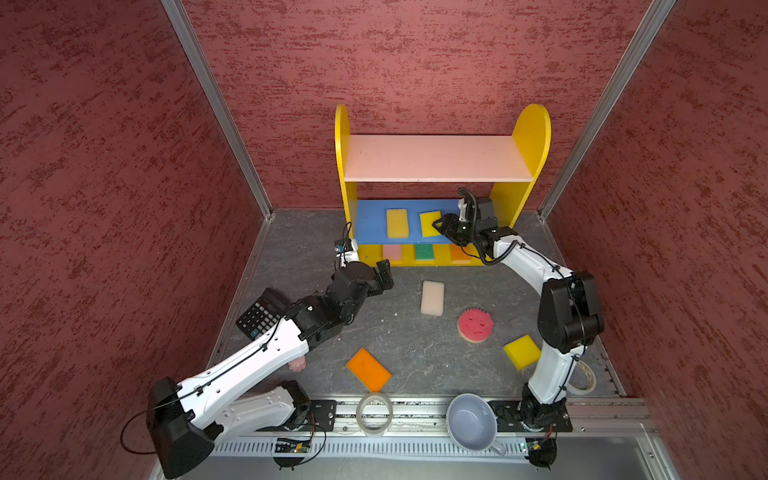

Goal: Place and organize the cleaning sponges onto the shelf
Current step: 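Open the right gripper and pull it back from the firm yellow sponge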

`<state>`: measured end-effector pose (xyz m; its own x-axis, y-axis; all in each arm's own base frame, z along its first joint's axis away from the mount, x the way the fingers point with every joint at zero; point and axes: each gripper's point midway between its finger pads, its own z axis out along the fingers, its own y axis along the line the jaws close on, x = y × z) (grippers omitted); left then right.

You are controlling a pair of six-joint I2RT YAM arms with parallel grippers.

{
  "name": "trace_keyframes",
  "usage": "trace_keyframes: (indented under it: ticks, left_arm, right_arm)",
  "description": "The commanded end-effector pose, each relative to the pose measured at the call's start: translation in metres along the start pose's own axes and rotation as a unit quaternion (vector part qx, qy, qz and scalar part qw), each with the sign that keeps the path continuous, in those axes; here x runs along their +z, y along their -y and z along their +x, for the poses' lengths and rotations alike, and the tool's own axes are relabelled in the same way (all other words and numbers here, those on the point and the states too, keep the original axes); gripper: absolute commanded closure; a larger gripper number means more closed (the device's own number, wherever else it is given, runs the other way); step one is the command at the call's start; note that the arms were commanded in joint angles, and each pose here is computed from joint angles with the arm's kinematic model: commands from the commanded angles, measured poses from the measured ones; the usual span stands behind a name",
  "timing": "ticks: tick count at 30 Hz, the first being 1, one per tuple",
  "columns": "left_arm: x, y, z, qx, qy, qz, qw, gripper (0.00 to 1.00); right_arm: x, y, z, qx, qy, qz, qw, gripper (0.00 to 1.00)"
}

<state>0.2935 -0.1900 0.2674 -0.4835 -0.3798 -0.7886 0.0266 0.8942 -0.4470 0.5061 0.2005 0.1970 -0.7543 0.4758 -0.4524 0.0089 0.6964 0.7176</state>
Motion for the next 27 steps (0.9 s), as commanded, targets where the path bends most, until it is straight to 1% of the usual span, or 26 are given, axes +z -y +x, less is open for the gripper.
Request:
trace_keyframes:
  ticks: [1, 6, 10, 15, 20, 27]
  left_arm:
    - [0.001, -0.001, 0.001, -0.006, 0.0, 0.001, 1.0, 0.01]
    - [0.001, 0.0, 0.0, -0.007, -0.001, 0.003, 1.0, 0.01]
    - [0.001, -0.001, 0.0, -0.006, -0.001, 0.001, 1.0, 0.01]
    - [0.001, -0.003, 0.005, -0.001, -0.014, -0.003, 1.0, 0.01]
    - [0.002, -0.011, 0.018, 0.012, -0.045, -0.023, 0.999, 0.0]
    - [0.012, -0.009, 0.047, 0.024, -0.099, -0.018, 0.995, 0.05]
  right_arm:
    - [0.002, 0.006, -0.004, 0.002, 0.008, 0.014, 1.0, 0.42]
    - [-0.002, 0.009, -0.009, -0.003, 0.021, 0.027, 0.999, 0.31]
    - [-0.01, 0.007, -0.017, -0.014, 0.036, 0.036, 0.999, 0.26]
    - [-0.029, 0.002, -0.022, -0.033, 0.052, 0.043, 0.997, 0.25]
    - [-0.064, -0.001, -0.016, -0.061, 0.075, 0.048, 0.994, 0.26]
    - [-0.11, 0.011, 0.019, -0.091, 0.081, 0.052, 0.991, 0.28]
